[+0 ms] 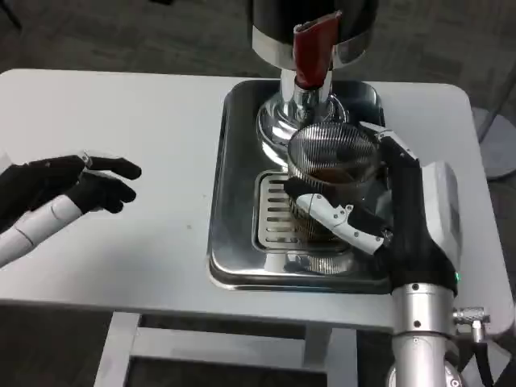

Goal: Grasp the cup under the faucet to collect the drink, then remove the cup.

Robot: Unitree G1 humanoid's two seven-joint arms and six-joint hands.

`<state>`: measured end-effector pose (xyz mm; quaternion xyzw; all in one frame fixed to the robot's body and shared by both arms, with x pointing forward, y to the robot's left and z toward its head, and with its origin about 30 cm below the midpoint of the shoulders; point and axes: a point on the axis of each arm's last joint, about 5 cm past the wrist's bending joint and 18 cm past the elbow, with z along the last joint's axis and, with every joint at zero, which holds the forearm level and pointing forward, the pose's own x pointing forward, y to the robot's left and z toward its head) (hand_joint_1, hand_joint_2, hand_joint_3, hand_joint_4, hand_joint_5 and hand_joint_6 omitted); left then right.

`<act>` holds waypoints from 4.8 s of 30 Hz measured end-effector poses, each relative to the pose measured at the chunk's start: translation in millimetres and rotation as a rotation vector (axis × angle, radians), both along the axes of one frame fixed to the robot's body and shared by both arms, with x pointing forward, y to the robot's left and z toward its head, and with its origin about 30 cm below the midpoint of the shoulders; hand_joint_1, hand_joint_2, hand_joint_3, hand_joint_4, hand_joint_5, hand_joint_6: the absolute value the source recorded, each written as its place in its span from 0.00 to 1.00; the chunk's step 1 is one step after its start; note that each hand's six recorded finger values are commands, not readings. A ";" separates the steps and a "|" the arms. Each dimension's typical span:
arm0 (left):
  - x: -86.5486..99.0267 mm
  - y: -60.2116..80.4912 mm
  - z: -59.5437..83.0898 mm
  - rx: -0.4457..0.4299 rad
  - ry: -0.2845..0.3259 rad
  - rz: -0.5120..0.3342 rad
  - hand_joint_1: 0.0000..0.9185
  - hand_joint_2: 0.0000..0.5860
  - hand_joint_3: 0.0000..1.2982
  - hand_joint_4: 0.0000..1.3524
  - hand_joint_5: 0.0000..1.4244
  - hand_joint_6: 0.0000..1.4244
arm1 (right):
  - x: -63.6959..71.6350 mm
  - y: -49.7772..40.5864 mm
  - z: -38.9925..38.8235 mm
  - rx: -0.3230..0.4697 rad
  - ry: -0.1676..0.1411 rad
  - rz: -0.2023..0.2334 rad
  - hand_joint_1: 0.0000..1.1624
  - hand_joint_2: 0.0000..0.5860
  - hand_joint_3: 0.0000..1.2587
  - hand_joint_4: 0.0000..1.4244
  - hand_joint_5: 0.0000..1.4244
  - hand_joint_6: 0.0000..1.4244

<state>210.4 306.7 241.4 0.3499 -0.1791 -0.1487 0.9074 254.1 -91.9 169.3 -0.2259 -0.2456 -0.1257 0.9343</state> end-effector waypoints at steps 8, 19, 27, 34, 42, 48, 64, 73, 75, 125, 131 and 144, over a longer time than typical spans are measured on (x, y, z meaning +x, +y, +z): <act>6.4 -7.7 3.7 0.008 -0.013 -0.038 0.00 0.13 0.27 0.29 0.28 0.26 | -5.1 -9.1 0.0 -0.007 -0.002 -0.011 0.74 0.32 0.72 0.76 0.93 1.00; 10.9 -19.5 7.2 0.026 -0.028 -0.094 0.00 0.13 0.26 0.26 0.26 0.25 | -16.0 -24.0 -0.2 0.008 0.015 -0.023 0.74 0.31 0.75 0.78 0.96 1.00; 13.8 -31.7 11.0 0.046 -0.047 -0.153 0.00 0.12 0.24 0.23 0.23 0.24 | -24.3 -36.6 0.7 0.011 0.032 -0.031 0.73 0.32 0.76 0.79 0.97 1.00; 12.6 -37.2 13.6 0.061 -0.061 -0.181 0.00 0.12 0.23 0.23 0.23 0.24 | -37.2 -47.4 7.3 0.025 0.030 -0.026 0.73 0.33 0.77 0.80 0.98 1.00; 10.0 -40.7 16.2 0.073 -0.077 -0.199 0.00 0.12 0.23 0.22 0.23 0.24 | -50.0 -54.2 13.2 0.040 0.013 -0.009 0.73 0.34 0.78 0.81 0.99 1.00; 4.3 -43.0 16.7 0.094 -0.080 -0.218 0.00 0.10 0.22 0.21 0.22 0.23 | -58.6 -56.6 17.1 0.043 0.012 0.008 0.73 0.34 0.78 0.81 0.99 1.00; -18.0 -47.9 33.1 0.224 -0.154 -0.282 0.00 0.08 0.20 0.15 0.14 0.21 | -79.4 -63.6 28.2 0.040 0.014 0.050 0.73 0.37 0.79 0.81 0.99 1.00; -25.8 -48.2 41.3 0.293 -0.197 -0.305 0.00 0.07 0.19 0.12 0.11 0.17 | -90.0 -71.6 34.3 0.002 0.008 0.065 0.73 0.37 0.79 0.81 0.99 1.00; -27.6 -48.7 42.8 0.310 -0.203 -0.309 0.00 0.07 0.19 0.11 0.10 0.16 | -91.2 -73.6 34.0 -0.010 0.016 0.067 0.73 0.37 0.79 0.81 0.99 1.00; -73.3 -53.8 54.5 0.478 -0.274 -0.295 0.00 0.07 0.11 0.00 0.02 0.11 | -128.6 -92.6 42.0 -0.047 0.037 0.095 0.71 0.38 0.80 0.82 1.00 1.00; -73.4 -53.8 54.4 0.477 -0.273 -0.295 0.00 0.07 0.11 0.00 0.02 0.11 | -128.5 -91.6 41.7 -0.046 0.038 0.103 0.71 0.38 0.80 0.82 1.00 1.00; -72.4 -51.6 53.8 0.454 -0.266 -0.298 0.00 0.07 0.11 0.00 0.02 0.11 | -126.9 -88.9 42.8 -0.044 0.028 0.117 0.71 0.38 0.81 0.82 1.00 1.00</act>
